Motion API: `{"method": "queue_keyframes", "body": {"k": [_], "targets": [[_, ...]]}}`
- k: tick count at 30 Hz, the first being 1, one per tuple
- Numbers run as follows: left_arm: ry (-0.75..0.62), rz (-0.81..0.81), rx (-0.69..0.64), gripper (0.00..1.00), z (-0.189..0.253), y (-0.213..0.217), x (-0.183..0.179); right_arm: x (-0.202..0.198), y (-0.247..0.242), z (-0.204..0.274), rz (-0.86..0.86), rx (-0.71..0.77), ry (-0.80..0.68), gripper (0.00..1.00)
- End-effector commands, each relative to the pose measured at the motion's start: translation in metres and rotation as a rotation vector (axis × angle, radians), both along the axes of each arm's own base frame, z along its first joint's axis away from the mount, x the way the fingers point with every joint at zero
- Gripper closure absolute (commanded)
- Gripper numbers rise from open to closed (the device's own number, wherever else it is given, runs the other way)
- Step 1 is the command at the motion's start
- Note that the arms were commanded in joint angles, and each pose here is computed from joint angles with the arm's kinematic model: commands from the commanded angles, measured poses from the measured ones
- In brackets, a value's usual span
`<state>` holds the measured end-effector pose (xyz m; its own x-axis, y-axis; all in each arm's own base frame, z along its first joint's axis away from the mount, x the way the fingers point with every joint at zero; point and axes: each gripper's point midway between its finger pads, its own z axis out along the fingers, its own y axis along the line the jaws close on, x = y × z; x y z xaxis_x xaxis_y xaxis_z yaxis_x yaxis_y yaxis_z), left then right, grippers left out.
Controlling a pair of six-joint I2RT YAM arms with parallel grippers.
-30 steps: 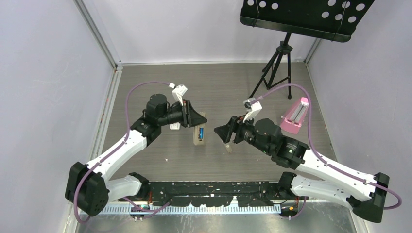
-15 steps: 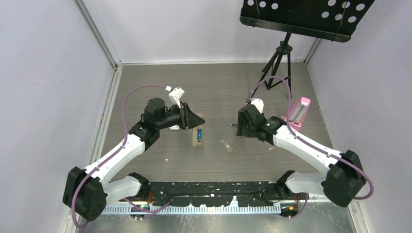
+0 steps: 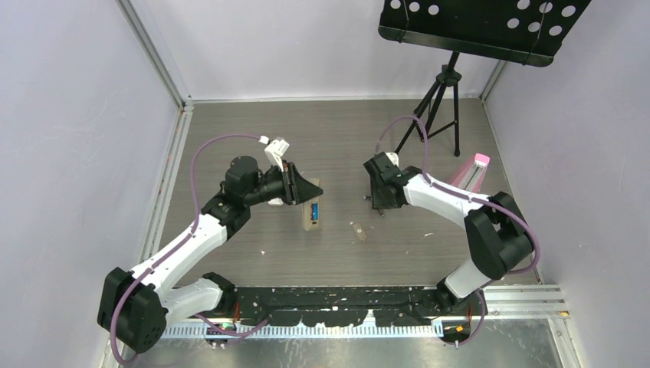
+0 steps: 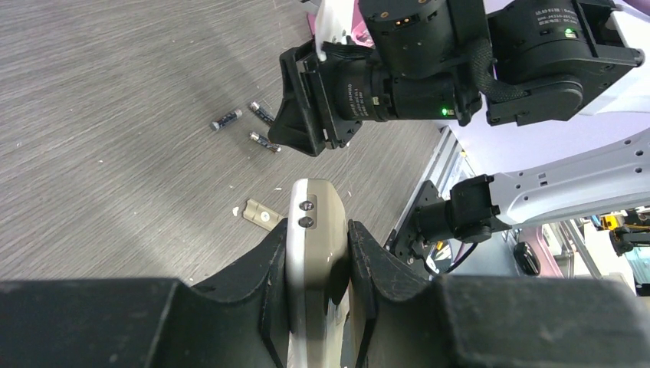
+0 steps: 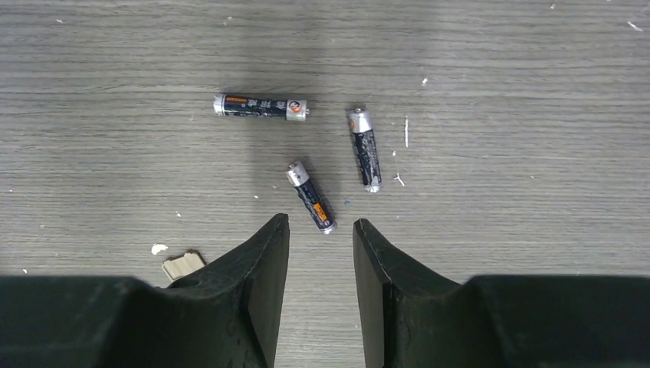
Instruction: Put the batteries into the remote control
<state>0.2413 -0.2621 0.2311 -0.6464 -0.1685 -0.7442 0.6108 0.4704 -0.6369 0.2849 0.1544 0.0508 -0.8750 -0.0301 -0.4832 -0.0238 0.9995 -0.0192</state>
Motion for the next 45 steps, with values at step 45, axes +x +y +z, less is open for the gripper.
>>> {"method": "queue_keyframes", "body": {"k": [45], "targets": [[-0.055,-0.030,-0.066,1.00,0.049,0.005,-0.005,0.054,0.032,-0.029,0.603,-0.114,0.059,0.50]]}}
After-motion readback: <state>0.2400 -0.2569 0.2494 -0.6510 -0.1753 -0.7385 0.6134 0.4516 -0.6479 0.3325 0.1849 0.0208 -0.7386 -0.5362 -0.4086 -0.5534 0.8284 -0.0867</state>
